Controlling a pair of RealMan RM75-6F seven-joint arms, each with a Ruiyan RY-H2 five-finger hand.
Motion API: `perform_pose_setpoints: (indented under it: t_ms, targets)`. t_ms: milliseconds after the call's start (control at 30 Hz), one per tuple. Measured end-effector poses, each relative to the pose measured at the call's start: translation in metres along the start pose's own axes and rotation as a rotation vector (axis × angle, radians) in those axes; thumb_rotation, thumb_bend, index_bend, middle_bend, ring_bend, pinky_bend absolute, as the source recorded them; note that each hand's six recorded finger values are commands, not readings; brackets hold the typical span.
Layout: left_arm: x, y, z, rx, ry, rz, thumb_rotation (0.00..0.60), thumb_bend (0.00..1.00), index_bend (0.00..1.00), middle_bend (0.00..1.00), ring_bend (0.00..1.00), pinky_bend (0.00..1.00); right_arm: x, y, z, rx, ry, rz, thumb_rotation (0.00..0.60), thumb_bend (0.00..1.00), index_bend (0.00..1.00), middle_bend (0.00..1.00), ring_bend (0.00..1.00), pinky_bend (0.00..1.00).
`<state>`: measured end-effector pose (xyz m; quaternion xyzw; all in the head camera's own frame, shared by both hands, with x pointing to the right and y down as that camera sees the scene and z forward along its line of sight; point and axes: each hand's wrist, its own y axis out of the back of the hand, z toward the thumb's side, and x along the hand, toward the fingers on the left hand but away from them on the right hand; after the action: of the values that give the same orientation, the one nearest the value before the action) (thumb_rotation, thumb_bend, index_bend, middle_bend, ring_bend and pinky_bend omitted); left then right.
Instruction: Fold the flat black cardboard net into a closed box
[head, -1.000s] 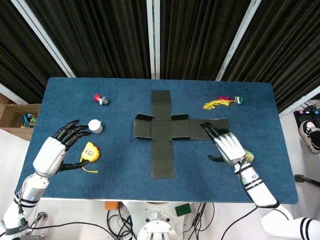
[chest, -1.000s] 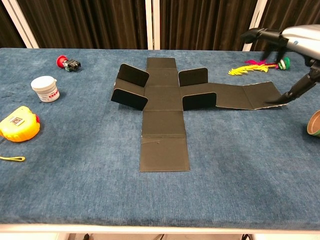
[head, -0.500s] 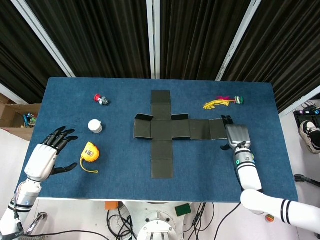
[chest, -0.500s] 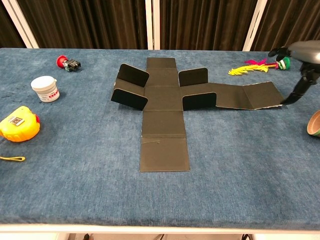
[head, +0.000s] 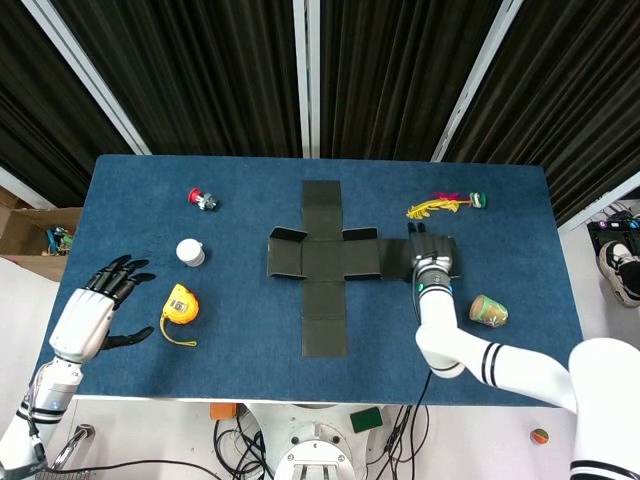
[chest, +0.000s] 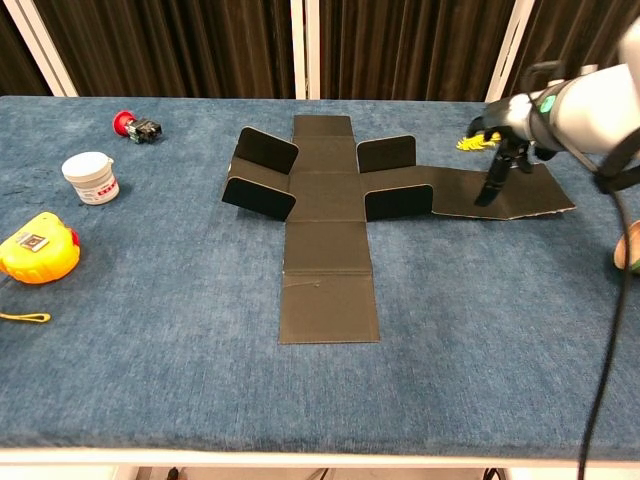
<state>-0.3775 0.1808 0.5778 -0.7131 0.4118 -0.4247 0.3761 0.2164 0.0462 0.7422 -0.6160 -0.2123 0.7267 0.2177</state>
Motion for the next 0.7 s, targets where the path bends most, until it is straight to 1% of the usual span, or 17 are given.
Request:
perform_pose_setpoints:
  t_ms: [267, 500, 700]
  targets:
    - [-0.001, -0.002, -0.003, -0.004, 0.008, -0.01, 0.6, 0.03, 0.23, 0.14, 0.07, 0.21, -0.005, -0.012, 0.014, 0.022, 0.036, 0.048, 0.6, 0.18, 0.0, 0.06, 0.75, 1.0]
    - [-0.001, -0.003, -0.004, -0.008, 0.013, -0.012, 0.6, 0.03, 0.23, 0.14, 0.07, 0.21, -0.01, -0.014, 0.022, 0.03, 0.051, 0.049, 0.6, 0.18, 0.02, 0.07, 0.75, 1.0]
    - [-0.002, -0.002, -0.005, -0.01, 0.019, -0.012, 0.6, 0.03, 0.23, 0.13, 0.07, 0.21, -0.012, -0.014, 0.031, 0.055, 0.071, 0.052, 0.6, 0.18, 0.05, 0.07, 0.75, 1.0]
